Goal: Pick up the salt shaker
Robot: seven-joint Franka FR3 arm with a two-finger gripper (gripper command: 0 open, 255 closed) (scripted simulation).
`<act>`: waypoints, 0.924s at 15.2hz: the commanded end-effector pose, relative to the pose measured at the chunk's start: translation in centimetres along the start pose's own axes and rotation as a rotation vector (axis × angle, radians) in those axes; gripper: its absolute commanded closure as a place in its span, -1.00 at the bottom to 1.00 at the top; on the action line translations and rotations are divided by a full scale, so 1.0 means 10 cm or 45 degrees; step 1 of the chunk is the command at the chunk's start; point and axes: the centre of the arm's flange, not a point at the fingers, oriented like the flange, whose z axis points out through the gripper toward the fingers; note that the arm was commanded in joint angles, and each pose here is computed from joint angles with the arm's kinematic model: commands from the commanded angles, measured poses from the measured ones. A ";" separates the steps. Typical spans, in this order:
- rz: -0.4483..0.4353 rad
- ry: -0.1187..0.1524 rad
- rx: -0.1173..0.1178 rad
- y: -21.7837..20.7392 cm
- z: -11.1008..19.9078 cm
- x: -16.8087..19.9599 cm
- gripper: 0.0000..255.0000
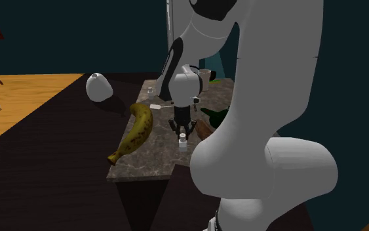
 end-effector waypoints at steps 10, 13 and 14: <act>0.000 -0.001 -0.001 0.03 -0.30 -0.07 1.00; 0.000 -0.001 -0.001 0.04 -0.45 -0.10 1.00; 0.000 -0.001 -0.001 0.05 -0.50 -0.11 1.00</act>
